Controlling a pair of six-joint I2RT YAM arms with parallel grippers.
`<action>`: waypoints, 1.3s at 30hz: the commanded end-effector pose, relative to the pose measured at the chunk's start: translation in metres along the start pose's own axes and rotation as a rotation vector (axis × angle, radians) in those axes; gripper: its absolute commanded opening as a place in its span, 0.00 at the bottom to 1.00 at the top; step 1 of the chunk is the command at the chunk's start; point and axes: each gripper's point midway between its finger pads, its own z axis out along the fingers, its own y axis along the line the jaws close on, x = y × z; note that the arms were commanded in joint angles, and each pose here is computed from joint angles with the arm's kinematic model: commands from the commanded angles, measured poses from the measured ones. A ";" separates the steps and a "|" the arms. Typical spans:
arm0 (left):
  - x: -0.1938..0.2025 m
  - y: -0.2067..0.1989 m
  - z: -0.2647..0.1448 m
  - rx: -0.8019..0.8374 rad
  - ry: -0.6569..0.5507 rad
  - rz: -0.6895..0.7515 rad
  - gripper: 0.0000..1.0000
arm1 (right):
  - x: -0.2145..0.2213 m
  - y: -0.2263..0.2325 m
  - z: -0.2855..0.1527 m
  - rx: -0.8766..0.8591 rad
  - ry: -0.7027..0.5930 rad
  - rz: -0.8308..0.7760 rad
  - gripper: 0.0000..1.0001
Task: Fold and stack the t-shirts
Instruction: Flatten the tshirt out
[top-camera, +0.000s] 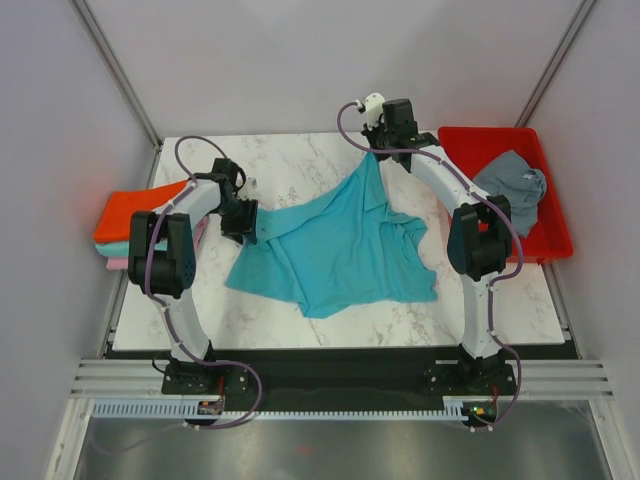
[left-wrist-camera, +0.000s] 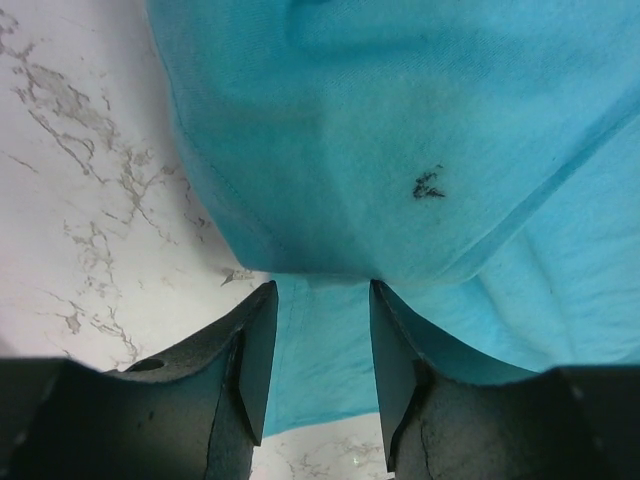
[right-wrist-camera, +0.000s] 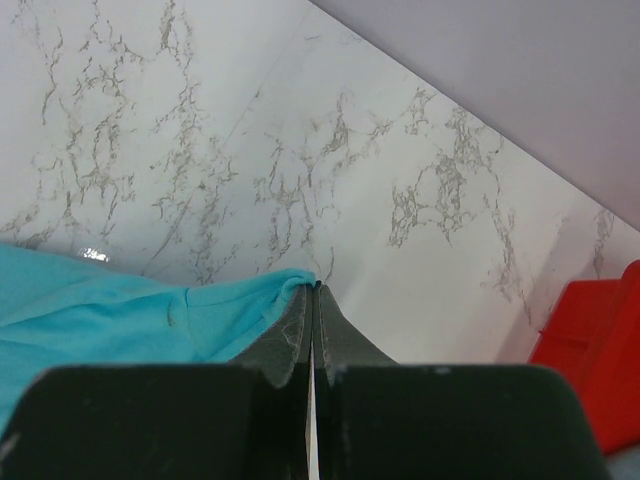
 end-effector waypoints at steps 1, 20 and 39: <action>-0.014 0.001 0.000 0.001 -0.032 0.037 0.49 | -0.040 -0.012 -0.016 0.034 -0.100 -0.001 0.00; -0.012 -0.003 0.012 0.032 -0.004 0.026 0.34 | -0.034 -0.015 -0.012 0.049 -0.086 0.002 0.00; -0.017 -0.001 -0.006 0.000 -0.057 0.036 0.25 | -0.039 -0.016 -0.013 0.055 -0.098 0.018 0.00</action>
